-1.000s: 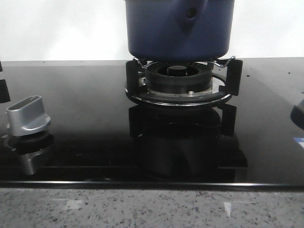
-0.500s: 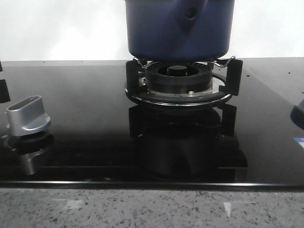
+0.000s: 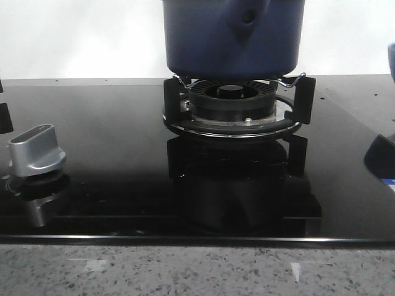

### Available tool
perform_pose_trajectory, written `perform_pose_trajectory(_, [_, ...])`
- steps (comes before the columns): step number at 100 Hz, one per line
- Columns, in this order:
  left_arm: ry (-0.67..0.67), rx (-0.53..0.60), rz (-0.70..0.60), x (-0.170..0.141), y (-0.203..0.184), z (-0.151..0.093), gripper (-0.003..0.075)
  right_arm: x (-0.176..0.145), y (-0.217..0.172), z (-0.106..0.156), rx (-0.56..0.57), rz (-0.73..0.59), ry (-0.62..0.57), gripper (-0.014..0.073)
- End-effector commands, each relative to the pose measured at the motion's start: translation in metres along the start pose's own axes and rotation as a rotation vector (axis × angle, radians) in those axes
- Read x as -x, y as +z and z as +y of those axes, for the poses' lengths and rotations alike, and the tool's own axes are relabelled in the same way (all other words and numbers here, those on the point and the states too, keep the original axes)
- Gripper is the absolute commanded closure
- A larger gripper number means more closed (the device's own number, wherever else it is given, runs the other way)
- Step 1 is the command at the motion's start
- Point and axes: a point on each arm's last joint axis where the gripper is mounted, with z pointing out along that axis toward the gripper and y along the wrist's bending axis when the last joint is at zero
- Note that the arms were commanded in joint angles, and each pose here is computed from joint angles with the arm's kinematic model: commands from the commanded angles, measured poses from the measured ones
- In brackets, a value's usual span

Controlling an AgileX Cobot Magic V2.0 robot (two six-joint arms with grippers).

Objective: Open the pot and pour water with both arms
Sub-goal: 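Grasp the bowl rim with the right gripper and lift it, then tilt the bowl over the open pot with the right gripper to pour water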

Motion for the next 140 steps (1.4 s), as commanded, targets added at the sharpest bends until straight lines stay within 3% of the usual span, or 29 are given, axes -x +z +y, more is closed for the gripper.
perform_pose_trajectory(1, [0.001,-0.008,-0.121,0.035,-0.013,-0.012,0.0416,0.014,-0.042,0.005,0.048,-0.132,0.003,0.0669])
perform_pose_trajectory(27, [0.001,-0.008,-0.121,0.035,-0.013,-0.012,0.0416,0.030,-0.106,0.031,0.185,-0.237,-0.054,0.0669])
perform_pose_trajectory(59, [0.000,0.004,-0.120,0.035,-0.013,-0.011,0.0416,0.031,-0.166,0.099,0.360,-0.456,-0.246,0.0669])
perform_pose_trajectory(100, [0.000,0.012,-0.119,0.035,-0.013,-0.010,0.0416,0.036,-0.147,0.183,0.537,-0.546,-0.375,0.0669])
perform_pose_trajectory(116, [-0.001,0.015,-0.119,0.035,-0.013,-0.010,0.0416,0.037,-0.139,0.198,0.534,-0.605,-0.425,0.0639])
perform_pose_trajectory(140, [-0.001,0.017,-0.119,0.035,-0.013,-0.010,0.0416,0.027,-0.139,0.204,0.512,-0.825,-0.479,0.0641])
